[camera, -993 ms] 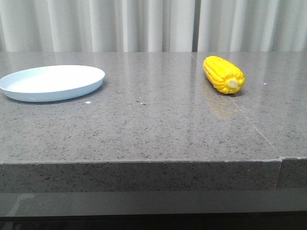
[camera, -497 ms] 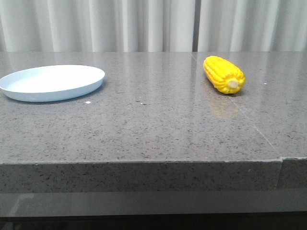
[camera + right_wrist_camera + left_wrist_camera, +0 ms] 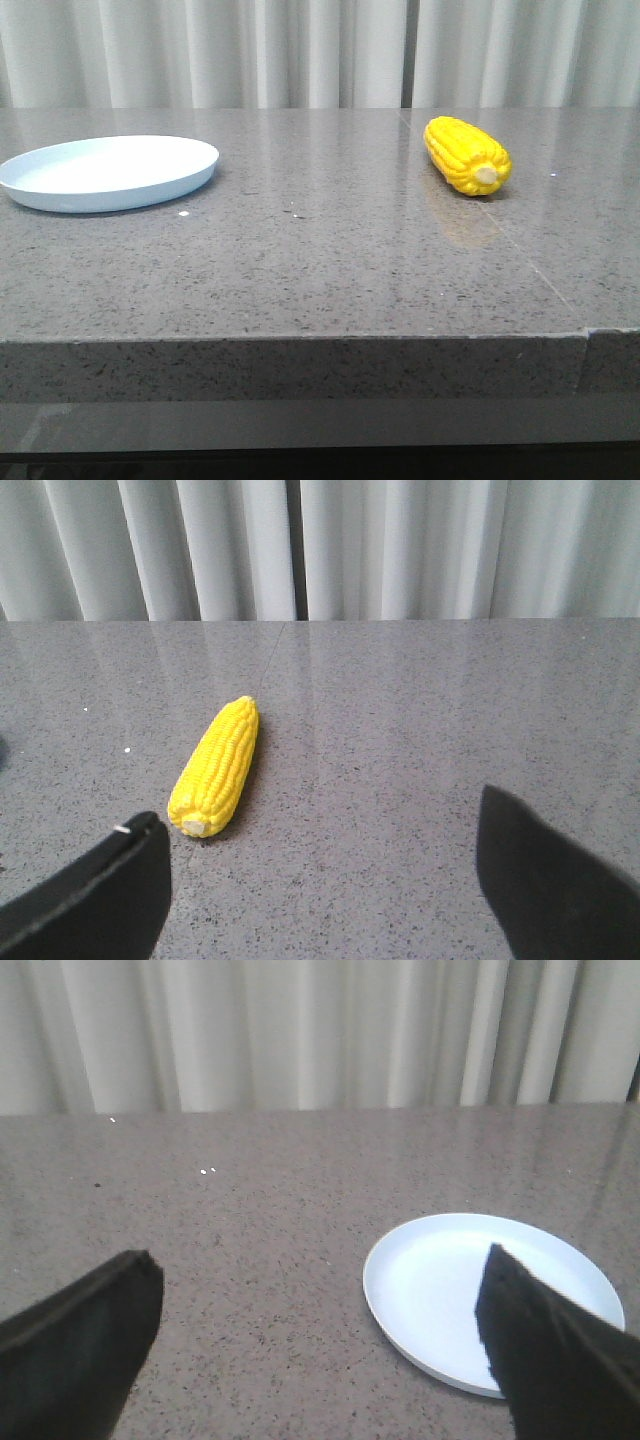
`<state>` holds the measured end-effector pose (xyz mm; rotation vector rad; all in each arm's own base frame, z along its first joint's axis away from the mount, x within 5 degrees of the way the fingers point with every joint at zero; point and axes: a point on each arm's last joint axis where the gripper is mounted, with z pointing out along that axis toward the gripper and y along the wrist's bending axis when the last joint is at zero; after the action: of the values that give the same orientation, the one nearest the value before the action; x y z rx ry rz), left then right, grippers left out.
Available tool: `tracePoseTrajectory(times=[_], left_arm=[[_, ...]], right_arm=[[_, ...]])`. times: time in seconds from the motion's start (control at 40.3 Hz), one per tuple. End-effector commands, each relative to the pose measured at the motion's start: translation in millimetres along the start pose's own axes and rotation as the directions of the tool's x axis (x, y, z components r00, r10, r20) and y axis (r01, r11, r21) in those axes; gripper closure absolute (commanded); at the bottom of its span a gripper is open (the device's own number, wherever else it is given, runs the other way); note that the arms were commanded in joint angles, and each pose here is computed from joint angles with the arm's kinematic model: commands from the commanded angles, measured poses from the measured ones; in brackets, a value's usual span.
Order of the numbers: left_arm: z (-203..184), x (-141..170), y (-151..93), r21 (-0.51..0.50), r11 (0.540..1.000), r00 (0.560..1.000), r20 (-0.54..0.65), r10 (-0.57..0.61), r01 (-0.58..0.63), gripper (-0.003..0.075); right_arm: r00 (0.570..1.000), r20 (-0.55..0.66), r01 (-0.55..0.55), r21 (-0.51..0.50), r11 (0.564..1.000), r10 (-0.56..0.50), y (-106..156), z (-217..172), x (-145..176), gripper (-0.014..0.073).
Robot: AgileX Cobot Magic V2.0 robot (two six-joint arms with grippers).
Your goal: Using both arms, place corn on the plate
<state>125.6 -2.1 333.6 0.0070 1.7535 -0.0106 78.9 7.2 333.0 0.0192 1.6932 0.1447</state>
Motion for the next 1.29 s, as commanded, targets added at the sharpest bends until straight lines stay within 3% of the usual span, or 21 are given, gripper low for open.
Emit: tracePoseTrajectory(times=[0.0,0.149,0.273,0.422,0.646,0.894,1.068,1.266], left_arm=[[18,-27,-7,0.043,0.999,1.0,0.018,-0.008,0.007,0.0117],[51,-50,-24,0.115,0.993,0.995,-0.093,0.033,-0.022,0.0121],[85,-61,-34,0.129,0.991,0.965,-0.255,0.056,-0.023,0.0121],[130,-62,-41,0.113,0.993,0.87,-0.486,0.079,-0.027,0.0121],[192,-45,-50,0.096,0.995,0.706,-0.702,0.095,-0.039,0.0121],[237,-13,-59,0.095,0.995,0.616,-0.783,0.084,-0.015,0.0121],[247,0,-60,0.095,0.995,0.597,-0.797,0.087,-0.018,0.0129],[252,6,-60,0.093,0.995,0.587,-0.805,0.086,-0.017,0.0239]], right_arm=[[0.995,0.099,0.005,0.002,1.0,-0.006,1,-2,-17,-0.005],[0.995,0.099,0.005,0.002,1.0,-0.006,1,-2,-17,-0.005],[0.995,0.099,0.005,0.002,1.0,-0.006,1,-2,-17,-0.005],[0.995,0.099,0.005,0.002,1.0,-0.006,1,-2,-17,-0.005],[0.995,0.095,0.005,0.002,1.0,-0.006,1,-1,-17,-0.005],[0.996,0.094,0.005,0.002,1.0,-0.006,1,-1,-16,-0.005],[0.996,0.094,0.005,0.002,1.0,-0.006,1,-1,-16,-0.005],[0.996,0.094,0.005,0.002,1.0,-0.006,1,-1,-16,-0.005]])
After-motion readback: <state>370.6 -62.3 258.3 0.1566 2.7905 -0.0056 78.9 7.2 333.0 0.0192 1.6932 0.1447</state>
